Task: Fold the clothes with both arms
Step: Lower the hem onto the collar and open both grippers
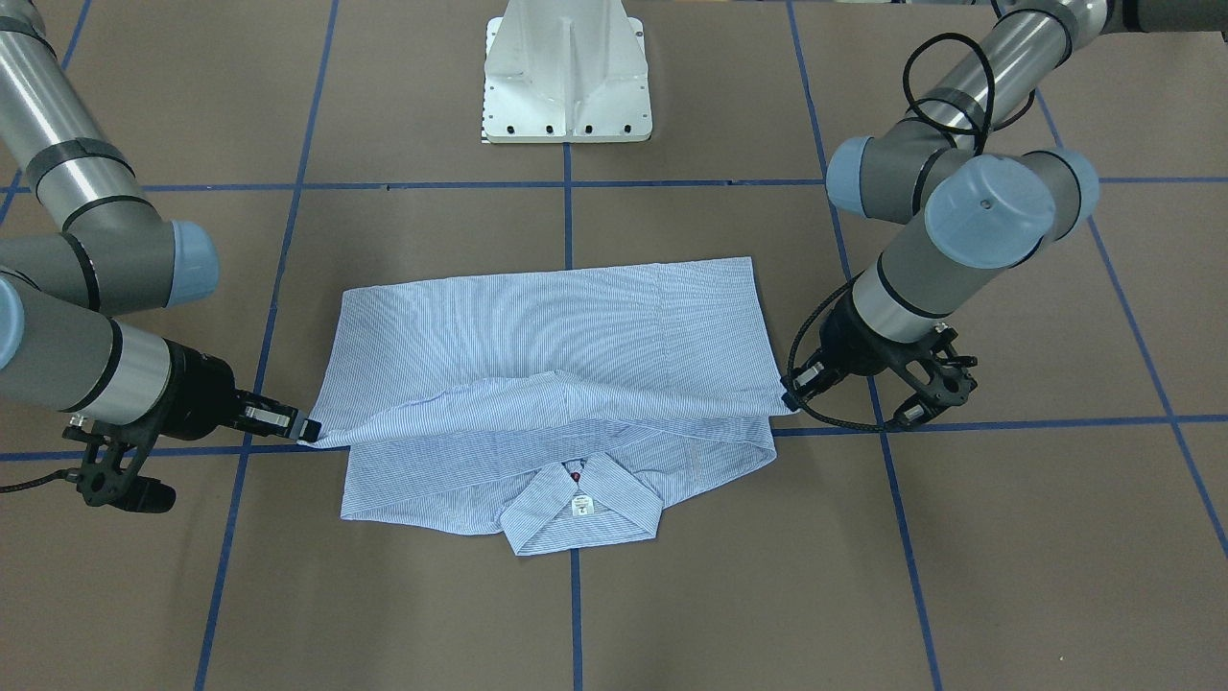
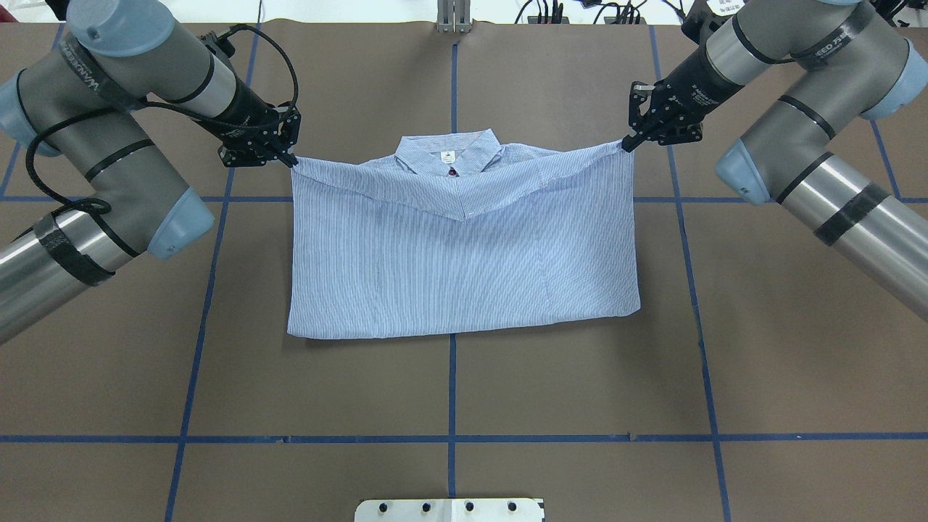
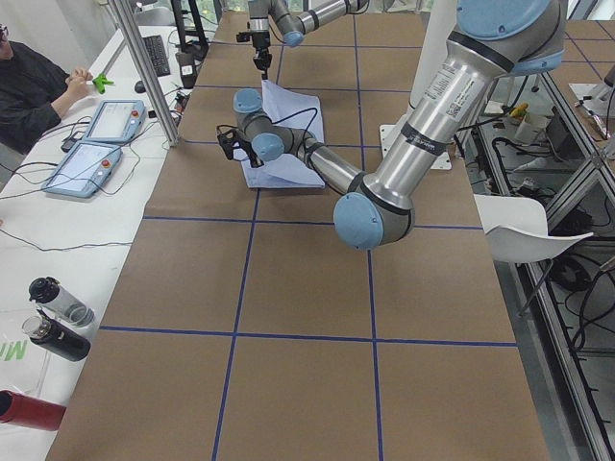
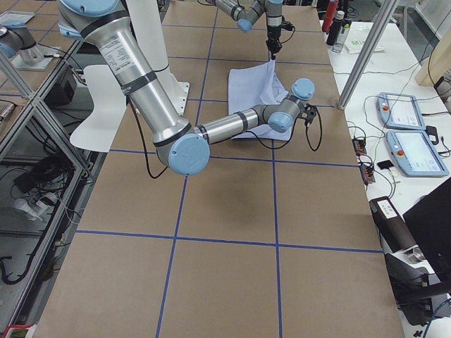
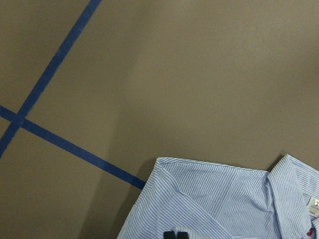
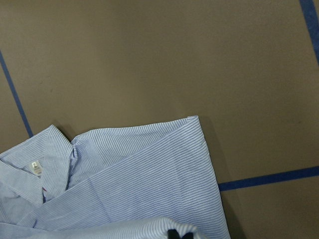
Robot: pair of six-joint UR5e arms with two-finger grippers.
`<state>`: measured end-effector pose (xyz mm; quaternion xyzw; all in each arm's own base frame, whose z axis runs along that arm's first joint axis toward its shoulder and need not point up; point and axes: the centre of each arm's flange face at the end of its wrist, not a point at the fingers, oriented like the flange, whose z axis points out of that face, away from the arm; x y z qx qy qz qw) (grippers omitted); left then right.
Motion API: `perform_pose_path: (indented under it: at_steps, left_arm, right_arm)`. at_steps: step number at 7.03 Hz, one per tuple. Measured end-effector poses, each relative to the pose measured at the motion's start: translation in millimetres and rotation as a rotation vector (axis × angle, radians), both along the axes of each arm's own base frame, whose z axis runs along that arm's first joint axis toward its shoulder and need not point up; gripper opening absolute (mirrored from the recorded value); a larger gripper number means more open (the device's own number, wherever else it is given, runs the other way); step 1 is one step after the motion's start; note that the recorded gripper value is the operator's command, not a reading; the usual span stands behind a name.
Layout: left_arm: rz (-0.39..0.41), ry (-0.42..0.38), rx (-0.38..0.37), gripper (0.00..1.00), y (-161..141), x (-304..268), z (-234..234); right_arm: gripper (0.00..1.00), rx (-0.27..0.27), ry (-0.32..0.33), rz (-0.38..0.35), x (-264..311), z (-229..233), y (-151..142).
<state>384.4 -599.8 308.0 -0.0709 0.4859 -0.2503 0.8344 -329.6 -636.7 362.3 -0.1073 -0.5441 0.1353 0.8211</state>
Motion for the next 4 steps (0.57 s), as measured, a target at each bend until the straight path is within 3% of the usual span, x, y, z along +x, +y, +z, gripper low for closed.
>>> perform_pose_path:
  at_steps: [4]
  left_arm:
    - [-0.001, -0.002, 0.0, 0.0, -12.2, 9.9, 22.5]
  right_arm:
    - [0.0, -0.017, 0.033, 0.013, -10.7, 13.8, -9.4]
